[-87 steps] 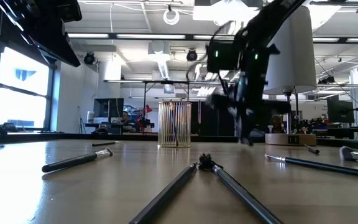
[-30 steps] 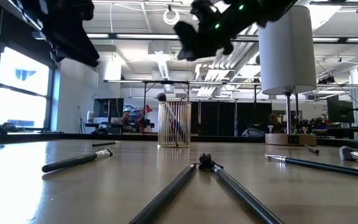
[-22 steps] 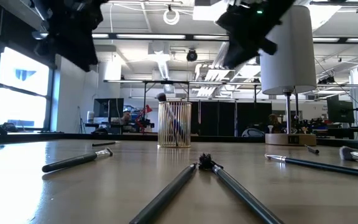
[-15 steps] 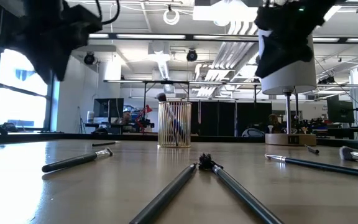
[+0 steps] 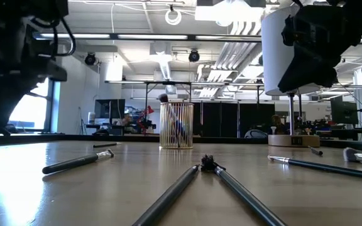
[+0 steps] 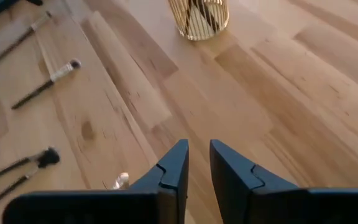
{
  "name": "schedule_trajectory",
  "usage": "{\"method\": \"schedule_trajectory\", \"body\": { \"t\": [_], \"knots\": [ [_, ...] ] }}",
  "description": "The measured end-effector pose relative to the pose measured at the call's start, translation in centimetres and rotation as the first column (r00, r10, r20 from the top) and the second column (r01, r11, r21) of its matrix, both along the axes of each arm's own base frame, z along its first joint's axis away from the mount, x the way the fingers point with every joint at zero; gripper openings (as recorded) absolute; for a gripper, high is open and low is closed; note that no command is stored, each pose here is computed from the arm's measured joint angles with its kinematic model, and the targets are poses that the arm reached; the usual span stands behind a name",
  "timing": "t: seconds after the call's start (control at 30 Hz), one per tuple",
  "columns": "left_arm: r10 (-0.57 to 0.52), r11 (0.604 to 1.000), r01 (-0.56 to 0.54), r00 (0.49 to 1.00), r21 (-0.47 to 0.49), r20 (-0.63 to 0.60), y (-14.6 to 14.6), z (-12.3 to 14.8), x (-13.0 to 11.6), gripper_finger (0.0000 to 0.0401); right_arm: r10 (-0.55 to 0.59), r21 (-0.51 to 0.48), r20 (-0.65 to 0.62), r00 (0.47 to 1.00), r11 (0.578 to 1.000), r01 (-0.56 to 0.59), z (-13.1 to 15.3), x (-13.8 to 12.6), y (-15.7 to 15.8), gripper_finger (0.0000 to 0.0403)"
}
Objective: Put items in baskets/containers
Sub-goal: Put the black eyeshadow brush into the gold container
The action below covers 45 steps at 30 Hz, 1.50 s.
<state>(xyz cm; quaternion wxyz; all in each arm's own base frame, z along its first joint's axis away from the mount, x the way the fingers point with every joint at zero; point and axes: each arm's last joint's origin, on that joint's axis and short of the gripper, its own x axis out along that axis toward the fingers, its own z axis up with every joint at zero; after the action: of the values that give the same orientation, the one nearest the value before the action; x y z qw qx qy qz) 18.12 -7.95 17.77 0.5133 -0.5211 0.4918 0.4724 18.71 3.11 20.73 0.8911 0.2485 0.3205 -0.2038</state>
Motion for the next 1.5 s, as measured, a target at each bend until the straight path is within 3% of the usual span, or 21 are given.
{"method": "schedule_trajectory", "body": {
  "t": [0.23,0.37,0.63,1.13,1.4,1.5],
  "knots": [
    [0.092,0.996,-0.092,0.996,-0.004,0.014,0.5,-2.8,-1.0,0.0133,0.016,-0.042,0.045,0.999,0.999,-0.014,0.4,0.3,0.0,0.0044],
    [0.093,0.995,-0.092,0.995,-0.042,0.028,0.6,-4.0,-1.4,0.0133,0.017,-0.044,0.046,0.999,0.999,-0.015,0.4,0.3,0.0,0.0037],
    [0.096,0.992,-0.094,0.995,-0.082,0.021,0.5,-3.9,-1.4,0.0129,0.005,-0.056,0.051,0.999,0.998,-0.002,0.5,0.3,-0.1,0.0030],
    [0.092,0.988,-0.088,0.995,-0.125,0.025,0.2,-3.5,-1.0,0.0074,-0.003,-0.061,0.079,0.997,0.998,0.007,0.7,0.5,-0.1,0.0028],
    [0.115,0.992,-0.113,0.993,-0.063,0.025,0.5,-3.7,-1.3,0.0010,0.019,-0.074,0.081,0.996,0.997,-0.013,0.7,0.6,0.0,0.0028],
    [0.141,0.988,-0.140,0.990,-0.064,0.021,0.7,-4.4,-1.7,0.0007,0.022,-0.077,0.080,0.997,0.997,-0.016,0.7,0.6,0.0,0.0027]
  ]
}}
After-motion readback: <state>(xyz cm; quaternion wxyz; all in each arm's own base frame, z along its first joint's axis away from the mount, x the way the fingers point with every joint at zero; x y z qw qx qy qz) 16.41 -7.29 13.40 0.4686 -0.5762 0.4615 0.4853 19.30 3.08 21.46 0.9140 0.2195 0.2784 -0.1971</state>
